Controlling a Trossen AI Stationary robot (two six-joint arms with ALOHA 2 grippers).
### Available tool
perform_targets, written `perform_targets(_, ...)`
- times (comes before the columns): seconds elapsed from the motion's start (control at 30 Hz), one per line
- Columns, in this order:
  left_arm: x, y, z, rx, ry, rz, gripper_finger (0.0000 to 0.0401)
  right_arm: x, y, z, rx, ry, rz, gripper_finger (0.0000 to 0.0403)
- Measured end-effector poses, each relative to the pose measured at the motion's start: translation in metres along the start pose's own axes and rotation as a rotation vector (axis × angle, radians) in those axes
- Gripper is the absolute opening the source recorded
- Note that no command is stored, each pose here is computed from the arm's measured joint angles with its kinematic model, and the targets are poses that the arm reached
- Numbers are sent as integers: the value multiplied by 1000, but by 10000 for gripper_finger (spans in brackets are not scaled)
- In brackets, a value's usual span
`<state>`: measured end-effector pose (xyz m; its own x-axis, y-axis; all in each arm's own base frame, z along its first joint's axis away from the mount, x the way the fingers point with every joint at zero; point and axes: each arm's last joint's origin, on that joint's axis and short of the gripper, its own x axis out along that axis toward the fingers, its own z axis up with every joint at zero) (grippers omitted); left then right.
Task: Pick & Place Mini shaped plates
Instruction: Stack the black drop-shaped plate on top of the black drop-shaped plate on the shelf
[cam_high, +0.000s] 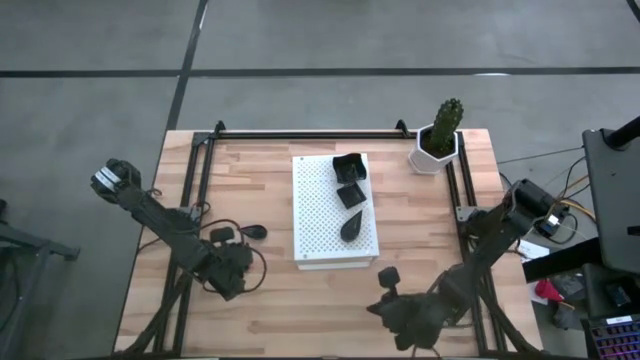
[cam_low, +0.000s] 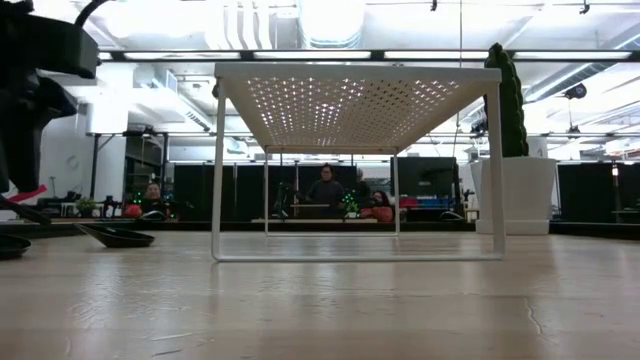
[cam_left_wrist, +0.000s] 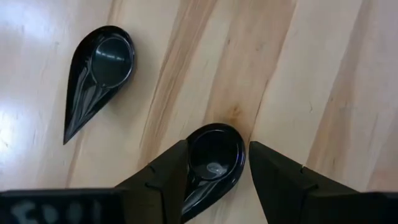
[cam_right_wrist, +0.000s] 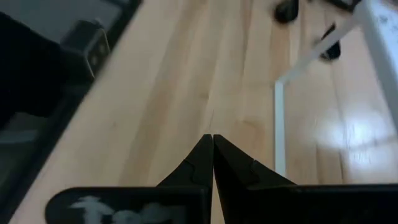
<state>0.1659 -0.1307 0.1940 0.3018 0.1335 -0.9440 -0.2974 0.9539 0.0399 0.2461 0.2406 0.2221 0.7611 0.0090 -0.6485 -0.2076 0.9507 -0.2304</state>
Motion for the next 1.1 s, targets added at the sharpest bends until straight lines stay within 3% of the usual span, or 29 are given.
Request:
perform_targets(0.27, 1, 3, -1, 138, 20, 17, 172, -33, -24, -19, 110, -260, 211, 8)
perform_targets(0.57, 12, 22, -2, 184, 104, 124, 172, -40, -38, -48, 174, -373, 238, 8)
perform_targets(0.9, 26, 30, 0, 179, 135, 86, 172, -38, -37, -50, 179, -380, 240, 8)
perform_targets(1.1, 36, 26, -3, 180, 117, -7, 172, -38, -36, -50, 178, -379, 240, 8)
